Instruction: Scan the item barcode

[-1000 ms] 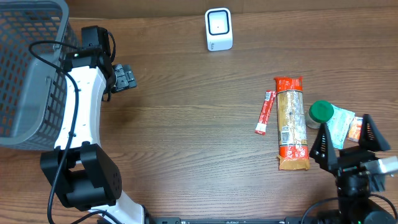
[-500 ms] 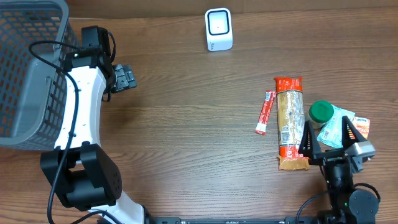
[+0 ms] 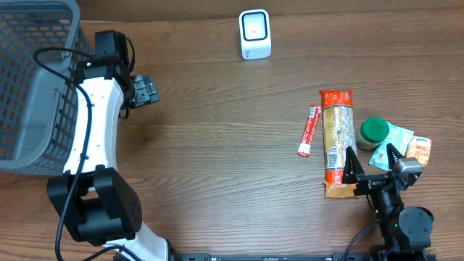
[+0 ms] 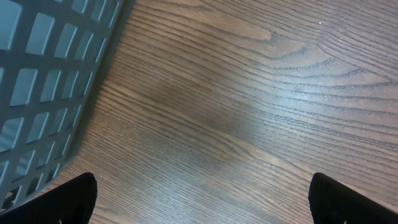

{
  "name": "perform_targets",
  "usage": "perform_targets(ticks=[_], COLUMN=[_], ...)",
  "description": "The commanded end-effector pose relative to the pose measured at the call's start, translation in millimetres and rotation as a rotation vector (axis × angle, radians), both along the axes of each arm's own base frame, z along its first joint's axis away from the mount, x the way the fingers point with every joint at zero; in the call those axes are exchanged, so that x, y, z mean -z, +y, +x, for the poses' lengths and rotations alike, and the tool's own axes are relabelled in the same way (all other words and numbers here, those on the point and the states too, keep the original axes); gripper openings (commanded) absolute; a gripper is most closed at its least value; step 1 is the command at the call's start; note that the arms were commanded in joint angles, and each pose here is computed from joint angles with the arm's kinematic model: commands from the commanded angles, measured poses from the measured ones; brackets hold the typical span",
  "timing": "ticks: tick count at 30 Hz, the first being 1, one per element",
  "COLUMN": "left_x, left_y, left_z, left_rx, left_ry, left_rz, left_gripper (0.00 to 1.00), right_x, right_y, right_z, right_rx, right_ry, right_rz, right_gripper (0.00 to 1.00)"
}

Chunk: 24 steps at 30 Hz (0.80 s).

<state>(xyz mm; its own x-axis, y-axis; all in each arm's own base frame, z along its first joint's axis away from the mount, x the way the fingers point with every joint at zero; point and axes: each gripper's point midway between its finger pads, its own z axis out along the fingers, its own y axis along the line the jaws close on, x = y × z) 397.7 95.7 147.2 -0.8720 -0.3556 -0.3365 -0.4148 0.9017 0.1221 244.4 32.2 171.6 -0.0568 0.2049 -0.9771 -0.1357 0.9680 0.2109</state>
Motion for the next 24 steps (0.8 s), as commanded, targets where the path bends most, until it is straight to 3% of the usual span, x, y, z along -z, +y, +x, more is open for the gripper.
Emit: perform_targets(ticks=[1,24], left_x=[-8.7,-8.7], left_y=[-3.2,-3.2], left_z=[4.4,4.4], left_rx=[0.019,0.019], left_ry=[-0.024,-0.024], left_rz=[0.002,0.002], left_gripper=[1.00,1.00], right_x=[1.2,1.3], right_y=[2.0,2.3], right_z=[-0.3,-0.4], right_rx=[-0.013,-0.016], right_ry=[-0.007,-0.016], right_rz=[-0.002,-0.062], right_gripper=[1.00,1.00])
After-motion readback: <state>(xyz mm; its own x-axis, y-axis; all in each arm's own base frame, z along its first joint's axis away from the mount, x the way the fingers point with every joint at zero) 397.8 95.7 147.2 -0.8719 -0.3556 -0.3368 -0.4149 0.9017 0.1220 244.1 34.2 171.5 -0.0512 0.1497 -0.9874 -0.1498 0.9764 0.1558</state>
